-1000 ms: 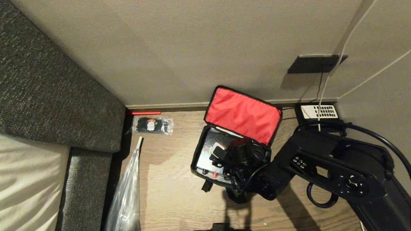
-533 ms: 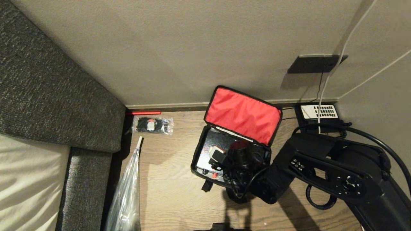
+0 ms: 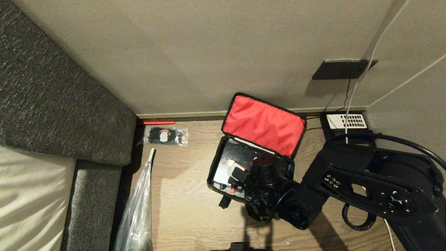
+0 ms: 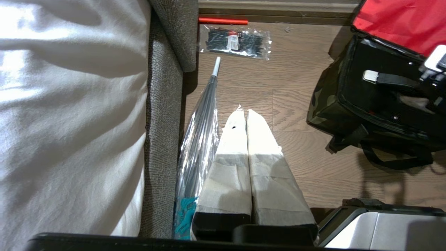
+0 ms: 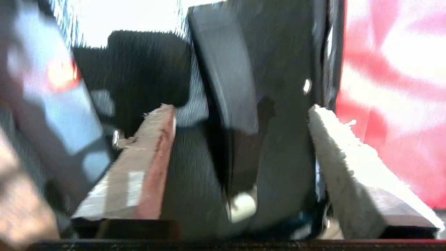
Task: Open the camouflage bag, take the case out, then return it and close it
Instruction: Grip the handle
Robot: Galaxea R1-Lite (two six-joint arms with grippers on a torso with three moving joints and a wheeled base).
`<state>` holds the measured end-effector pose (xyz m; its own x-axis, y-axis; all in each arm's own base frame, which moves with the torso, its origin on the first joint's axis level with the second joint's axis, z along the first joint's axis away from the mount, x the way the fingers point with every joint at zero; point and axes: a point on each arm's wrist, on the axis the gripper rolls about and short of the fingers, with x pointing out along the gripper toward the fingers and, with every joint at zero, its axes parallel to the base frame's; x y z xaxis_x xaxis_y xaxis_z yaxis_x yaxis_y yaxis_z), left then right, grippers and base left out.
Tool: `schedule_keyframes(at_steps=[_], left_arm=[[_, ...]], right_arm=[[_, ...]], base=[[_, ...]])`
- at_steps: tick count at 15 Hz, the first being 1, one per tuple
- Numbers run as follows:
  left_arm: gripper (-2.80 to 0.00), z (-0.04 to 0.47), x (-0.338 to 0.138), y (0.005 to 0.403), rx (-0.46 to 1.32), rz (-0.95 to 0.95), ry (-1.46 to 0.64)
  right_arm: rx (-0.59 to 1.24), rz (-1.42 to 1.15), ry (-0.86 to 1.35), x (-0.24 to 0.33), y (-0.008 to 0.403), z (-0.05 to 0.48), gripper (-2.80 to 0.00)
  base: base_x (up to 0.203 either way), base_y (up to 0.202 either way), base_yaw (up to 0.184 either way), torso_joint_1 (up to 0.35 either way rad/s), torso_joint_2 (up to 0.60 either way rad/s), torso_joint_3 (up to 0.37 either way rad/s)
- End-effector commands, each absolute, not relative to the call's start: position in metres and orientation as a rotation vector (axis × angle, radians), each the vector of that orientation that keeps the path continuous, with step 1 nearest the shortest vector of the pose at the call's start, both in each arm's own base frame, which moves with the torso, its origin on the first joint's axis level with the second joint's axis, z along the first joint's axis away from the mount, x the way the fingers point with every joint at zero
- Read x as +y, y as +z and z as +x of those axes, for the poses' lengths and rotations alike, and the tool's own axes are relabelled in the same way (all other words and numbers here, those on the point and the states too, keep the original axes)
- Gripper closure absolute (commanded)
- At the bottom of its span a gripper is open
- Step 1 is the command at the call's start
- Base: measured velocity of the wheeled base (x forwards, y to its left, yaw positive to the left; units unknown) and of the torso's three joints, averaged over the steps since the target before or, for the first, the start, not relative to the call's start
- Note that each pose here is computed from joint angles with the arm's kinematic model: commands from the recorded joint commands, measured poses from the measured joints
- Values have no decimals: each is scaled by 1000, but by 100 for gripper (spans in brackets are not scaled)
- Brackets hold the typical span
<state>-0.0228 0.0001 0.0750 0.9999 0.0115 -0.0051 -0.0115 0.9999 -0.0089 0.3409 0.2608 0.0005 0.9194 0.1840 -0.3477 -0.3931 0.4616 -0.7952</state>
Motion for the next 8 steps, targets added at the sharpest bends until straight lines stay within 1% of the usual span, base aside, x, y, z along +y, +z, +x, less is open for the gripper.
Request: schedule_keyframes(at_steps=[1, 3, 8], left_arm=[[0, -23, 0, 74, 6, -9, 12], [0, -23, 0, 74, 6, -9, 12], [0, -23, 0, 74, 6, -9, 13]], right_arm=[[241, -1064, 355, 254, 5, 330, -280], [244, -1091, 338, 259, 2, 330, -280], [270, -1140, 188, 275, -20, 339, -280]], base=[[0, 0, 0, 0, 0, 0], [0, 0, 0, 0, 0, 0], [0, 0, 0, 0, 0, 0]])
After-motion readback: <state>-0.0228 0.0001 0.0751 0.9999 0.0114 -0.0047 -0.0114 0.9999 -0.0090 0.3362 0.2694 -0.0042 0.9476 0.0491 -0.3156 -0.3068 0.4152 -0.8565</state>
